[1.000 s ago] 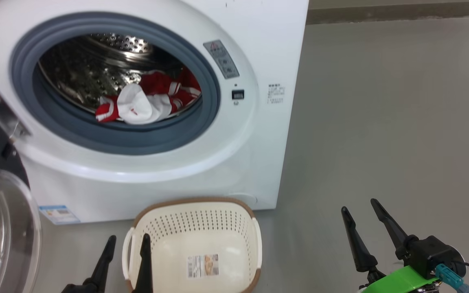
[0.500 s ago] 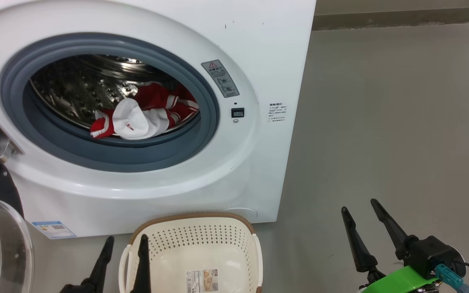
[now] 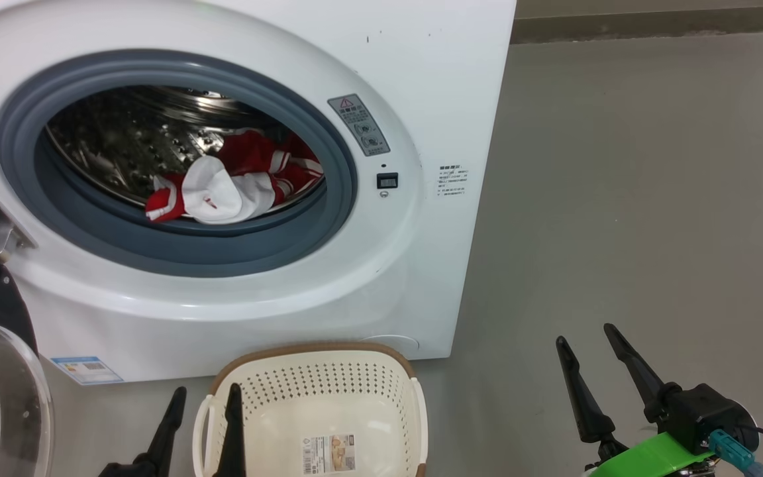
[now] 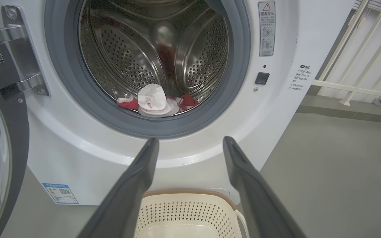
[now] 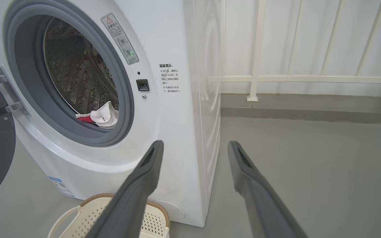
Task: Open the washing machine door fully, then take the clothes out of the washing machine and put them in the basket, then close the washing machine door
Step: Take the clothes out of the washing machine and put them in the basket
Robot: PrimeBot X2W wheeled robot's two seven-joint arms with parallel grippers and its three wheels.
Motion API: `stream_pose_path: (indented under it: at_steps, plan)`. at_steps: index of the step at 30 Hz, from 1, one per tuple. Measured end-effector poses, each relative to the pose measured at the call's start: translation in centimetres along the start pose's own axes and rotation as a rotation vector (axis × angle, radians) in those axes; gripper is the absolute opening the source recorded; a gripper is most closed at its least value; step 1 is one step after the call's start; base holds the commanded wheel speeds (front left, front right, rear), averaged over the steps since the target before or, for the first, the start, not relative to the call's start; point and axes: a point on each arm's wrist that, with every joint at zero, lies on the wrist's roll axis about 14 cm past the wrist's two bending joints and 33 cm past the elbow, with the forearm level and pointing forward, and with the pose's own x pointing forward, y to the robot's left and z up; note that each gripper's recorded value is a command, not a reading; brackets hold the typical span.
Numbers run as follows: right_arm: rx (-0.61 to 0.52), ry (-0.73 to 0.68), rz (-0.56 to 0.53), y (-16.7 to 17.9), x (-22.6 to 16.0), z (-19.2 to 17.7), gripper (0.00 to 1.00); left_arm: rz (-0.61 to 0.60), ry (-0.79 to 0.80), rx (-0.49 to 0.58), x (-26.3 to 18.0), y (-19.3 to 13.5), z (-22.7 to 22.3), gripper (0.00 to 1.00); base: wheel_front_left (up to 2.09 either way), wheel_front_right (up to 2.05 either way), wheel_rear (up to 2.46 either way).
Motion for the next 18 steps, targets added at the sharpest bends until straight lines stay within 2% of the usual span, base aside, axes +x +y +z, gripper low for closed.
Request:
stream_pose_path:
  at_steps: [12,18]
  plan:
    - [0.004,0.025,-0.011,-0.4,0.4,-0.9,1.00,-0.015,0.022,0.002,1.4,-0.5,-0.9,1.00,0.00,0.00,0.00]
    - [0.004,0.038,-0.023,-1.0,1.3,-1.4,1.00,-0.060,0.081,-0.011,4.1,-1.7,-2.7,1.00,0.00,0.00,0.00]
